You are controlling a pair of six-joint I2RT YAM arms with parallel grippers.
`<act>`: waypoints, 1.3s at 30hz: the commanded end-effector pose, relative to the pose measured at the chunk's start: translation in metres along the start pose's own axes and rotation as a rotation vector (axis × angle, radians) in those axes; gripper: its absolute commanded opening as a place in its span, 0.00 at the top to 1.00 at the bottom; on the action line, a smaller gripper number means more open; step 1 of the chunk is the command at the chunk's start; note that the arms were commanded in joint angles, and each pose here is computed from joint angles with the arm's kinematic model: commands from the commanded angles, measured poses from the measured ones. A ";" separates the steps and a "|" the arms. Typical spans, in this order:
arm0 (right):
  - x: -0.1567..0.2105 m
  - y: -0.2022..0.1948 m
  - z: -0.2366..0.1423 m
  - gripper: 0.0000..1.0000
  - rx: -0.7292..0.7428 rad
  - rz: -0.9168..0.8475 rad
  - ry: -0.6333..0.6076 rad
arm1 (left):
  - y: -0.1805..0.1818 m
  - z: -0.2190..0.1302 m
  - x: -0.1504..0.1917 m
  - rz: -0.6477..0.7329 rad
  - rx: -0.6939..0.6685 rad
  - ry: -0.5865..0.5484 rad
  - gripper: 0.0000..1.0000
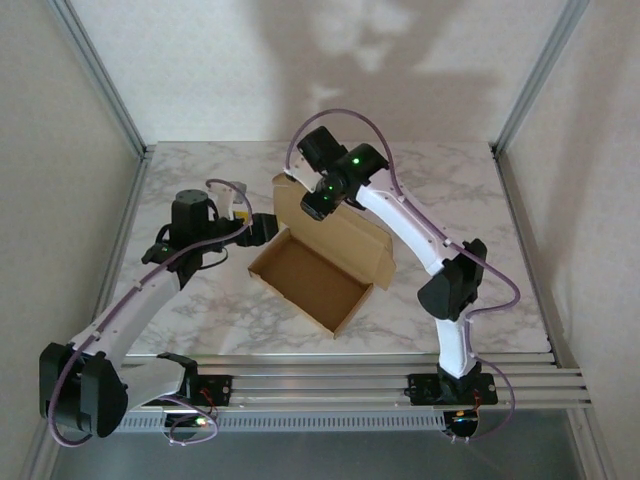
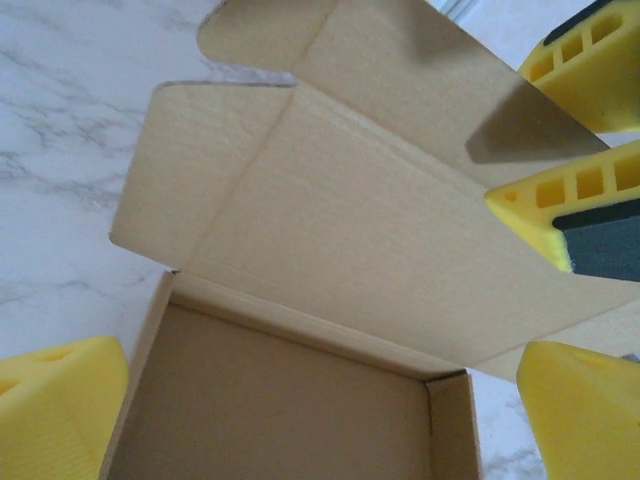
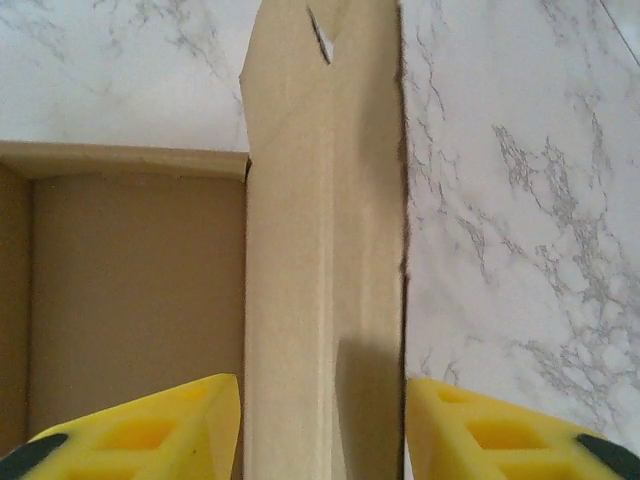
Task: Fold the paper box
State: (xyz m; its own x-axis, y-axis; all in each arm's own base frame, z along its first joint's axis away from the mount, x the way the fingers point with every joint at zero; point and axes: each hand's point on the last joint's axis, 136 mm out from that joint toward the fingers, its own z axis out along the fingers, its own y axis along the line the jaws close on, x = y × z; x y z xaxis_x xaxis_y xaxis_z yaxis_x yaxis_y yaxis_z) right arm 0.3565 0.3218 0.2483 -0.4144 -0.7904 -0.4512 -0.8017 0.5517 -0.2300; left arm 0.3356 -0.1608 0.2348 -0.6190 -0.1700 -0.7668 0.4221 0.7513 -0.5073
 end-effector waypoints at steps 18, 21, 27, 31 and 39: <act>0.083 0.022 -0.113 0.01 -0.081 0.474 -0.211 | 0.026 0.024 -0.048 0.447 0.045 0.034 0.01; 0.115 0.021 -0.110 0.01 -0.077 0.606 -0.196 | 0.033 0.030 -0.049 0.459 0.081 0.072 0.03; 0.163 0.035 -0.093 0.05 -0.087 0.789 -0.144 | 0.025 0.037 -0.048 0.507 0.192 0.095 0.13; 0.180 0.040 -0.077 0.16 -0.072 0.821 -0.119 | 0.031 0.048 -0.044 0.512 0.217 0.144 0.18; 0.179 0.055 -0.050 0.29 -0.142 0.788 -0.128 | 0.033 0.068 -0.038 0.527 0.269 0.185 0.23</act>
State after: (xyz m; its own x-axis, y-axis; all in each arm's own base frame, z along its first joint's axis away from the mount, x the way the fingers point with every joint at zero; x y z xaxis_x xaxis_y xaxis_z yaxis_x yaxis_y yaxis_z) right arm 0.2120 0.1866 0.1969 -0.8458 -0.1556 -0.5103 -0.3266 0.9074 0.2645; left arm 0.4238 -0.1626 0.2144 -0.4109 0.2944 -0.8628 0.7974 0.5748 -0.1836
